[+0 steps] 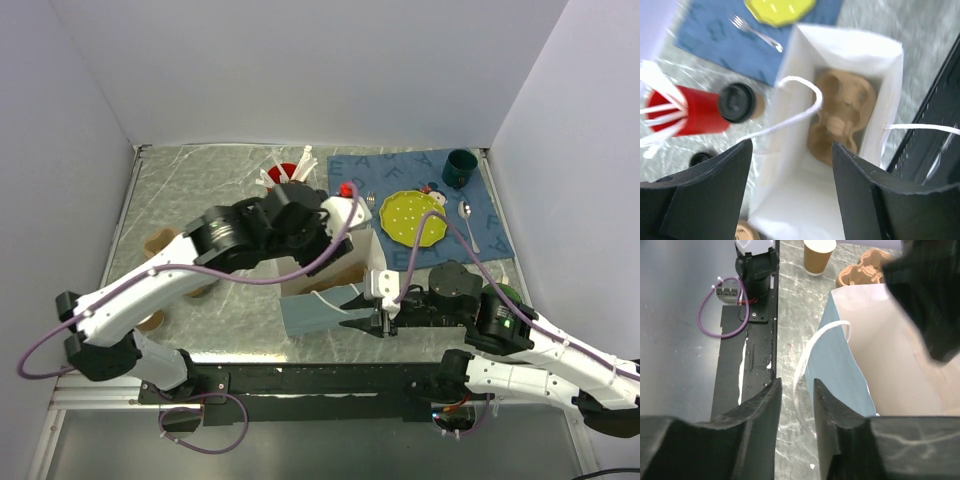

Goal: Pack the takeout coffee

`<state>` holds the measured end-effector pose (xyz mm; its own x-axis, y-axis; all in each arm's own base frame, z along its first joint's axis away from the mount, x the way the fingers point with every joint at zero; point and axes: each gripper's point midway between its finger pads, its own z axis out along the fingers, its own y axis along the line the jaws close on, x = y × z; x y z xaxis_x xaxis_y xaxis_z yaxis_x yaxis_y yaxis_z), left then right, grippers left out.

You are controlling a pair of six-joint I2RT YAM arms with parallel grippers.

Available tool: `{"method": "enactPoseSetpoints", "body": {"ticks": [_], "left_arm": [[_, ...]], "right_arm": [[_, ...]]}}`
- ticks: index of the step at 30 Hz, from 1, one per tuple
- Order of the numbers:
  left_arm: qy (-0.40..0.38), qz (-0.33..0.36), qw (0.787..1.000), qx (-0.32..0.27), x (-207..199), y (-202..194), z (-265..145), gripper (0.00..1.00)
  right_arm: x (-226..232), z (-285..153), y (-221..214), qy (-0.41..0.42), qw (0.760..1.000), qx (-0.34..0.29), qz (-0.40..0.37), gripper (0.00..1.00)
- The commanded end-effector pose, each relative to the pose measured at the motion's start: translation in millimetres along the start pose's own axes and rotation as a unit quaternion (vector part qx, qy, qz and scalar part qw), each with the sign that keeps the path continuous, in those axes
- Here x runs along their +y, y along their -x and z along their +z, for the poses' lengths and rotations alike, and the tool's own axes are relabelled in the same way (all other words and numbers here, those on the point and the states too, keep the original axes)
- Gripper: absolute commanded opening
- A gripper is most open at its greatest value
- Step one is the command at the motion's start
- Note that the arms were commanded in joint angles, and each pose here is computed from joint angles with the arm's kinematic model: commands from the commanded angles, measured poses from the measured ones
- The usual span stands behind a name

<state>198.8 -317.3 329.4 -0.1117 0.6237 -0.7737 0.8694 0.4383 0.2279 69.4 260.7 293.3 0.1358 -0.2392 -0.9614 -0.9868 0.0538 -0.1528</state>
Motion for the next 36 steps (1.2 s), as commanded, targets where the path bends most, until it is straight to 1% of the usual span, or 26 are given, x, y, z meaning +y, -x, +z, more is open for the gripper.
{"method": "enactPoseSetpoints", "body": {"ticks": [1, 3, 6, 8, 10, 14, 15, 17, 18, 20, 21, 22, 23, 24, 25, 26, 27, 28, 29, 30, 31, 32, 33, 34, 35, 36], "left_arm": [[0.06, -0.028, 0.993, -0.094, 25, 36, -37, 0.7], [0.082, -0.033, 0.991, -0.103, 33, 37, -45, 0.71], [0.123, -0.055, 0.984, -0.114, 46, 37, -50, 0.7], [0.147, -0.077, 0.978, -0.124, 55, 37, -54, 0.7], [0.151, -0.093, 0.975, -0.131, 58, 38, -58, 0.71], [0.134, -0.098, 0.98, -0.107, 58, 28, -54, 0.73], [0.114, -0.092, 0.985, -0.094, 52, 22, -51, 0.73], [0.102, -0.09, 0.987, -0.085, 51, 16, -48, 0.73], [0.07, -0.084, 0.99, -0.087, 41, 17, -46, 0.73], [0.051, -0.066, 0.993, -0.088, 36, 15, -42, 0.72], [0.049, -0.063, 0.993, -0.089, 35, 14, -40, 0.72], [0.056, -0.065, 0.993, -0.087, 37, 12, -38, 0.72], [0.065, -0.069, 0.992, -0.083, 40, 10, -36, 0.72], [0.073, -0.075, 0.991, -0.08, 43, 9, -36, 0.71], [0.091, -0.091, 0.989, -0.076, 52, 6, -36, 0.7], [0.101, -0.103, 0.987, -0.074, 56, 4, -35, 0.7], [0.112, -0.115, 0.984, -0.073, 61, 3, -37, 0.7], [0.13, -0.144, 0.979, -0.069, 67, -2, -40, 0.7], [0.137, -0.157, 0.976, -0.066, 70, -4, -41, 0.7], [0.147, -0.169, 0.972, -0.063, 74, -5, -45, 0.7], [0.17, -0.197, 0.964, -0.049, 79, -14, -47, 0.7], [0.18, -0.212, 0.96, -0.037, 81, -19, -49, 0.71], [0.184, -0.229, 0.955, -0.04, 84, -15, -57, 0.71], [0.183, -0.263, 0.947, -0.008, 81, -29, -54, 0.72], [0.182, -0.28, 0.943, -0.006, 80, -28, -58, 0.72], [0.184, -0.296, 0.937, 0.006, 79, -33, -58, 0.71]], "right_arm": [[-12, -10, 41, -0.033, 0.998, -0.051, 0.021, 0.47], [-14, -14, 52, -0.04, 0.997, -0.06, 0.029, 0.53], [-24, -19, 68, -0.066, 0.994, -0.072, 0.054, 0.56], [-31, -21, 80, -0.085, 0.991, -0.079, 0.072, 0.57], [-36, -22, 83, -0.099, 0.988, -0.076, 0.094, 0.57], [-56, -26, 92, -0.154, 0.977, -0.062, 0.136, 0.57], [-56, -26, 92, -0.155, 0.976, -0.06, 0.138, 0.57], [-55, -26, 90, -0.152, 0.977, -0.053, 0.142, 0.57], [-55, -27, 91, -0.153, 0.976, -0.054, 0.144, 0.57], [-59, -30, 89, -0.17, 0.97, -0.048, 0.17, 0.56], [-70, -37, 87, -0.209, 0.959, -0.044, 0.184, 0.55], [-72, -39, 76, -0.229, 0.948, -0.018, 0.22, 0.55], [-79, -49, 83, -0.257, 0.937, -0.023, 0.237, 0.55], [-94, -60, 77, -0.312, 0.916, -0.015, 0.253, 0.55], [-99, -65, 67, -0.346, 0.892, -0.002, 0.291, 0.54], [-100, -79, 56, -0.375, 0.874, 0.025, 0.308, 0.54], [-102, -85, 48, -0.398, 0.859, 0.039, 0.321, 0.54], [-107, -90, 40, -0.428, 0.839, 0.047, 0.332, 0.54], [-105, -96, 27, -0.44, 0.831, 0.076, 0.332, 0.53], [-106, -99, 21, -0.453, 0.819, 0.083, 0.342, 0.53], [-108, -97, 15, -0.462, 0.812, 0.099, 0.344, 0.53], [-106, -98, 7, -0.463, 0.807, 0.12, 0.346, 0.53], [-111, -99, 2, -0.468, 0.801, 0.13, 0.35, 0.53], [-107, -87, -3, -0.443, 0.806, 0.149, 0.364, 0.53], [-107, -83, -7, -0.436, 0.804, 0.16, 0.371, 0.53], [-113, -82, -16, -0.442, 0.794, 0.174, 0.38, 0.53]]}}
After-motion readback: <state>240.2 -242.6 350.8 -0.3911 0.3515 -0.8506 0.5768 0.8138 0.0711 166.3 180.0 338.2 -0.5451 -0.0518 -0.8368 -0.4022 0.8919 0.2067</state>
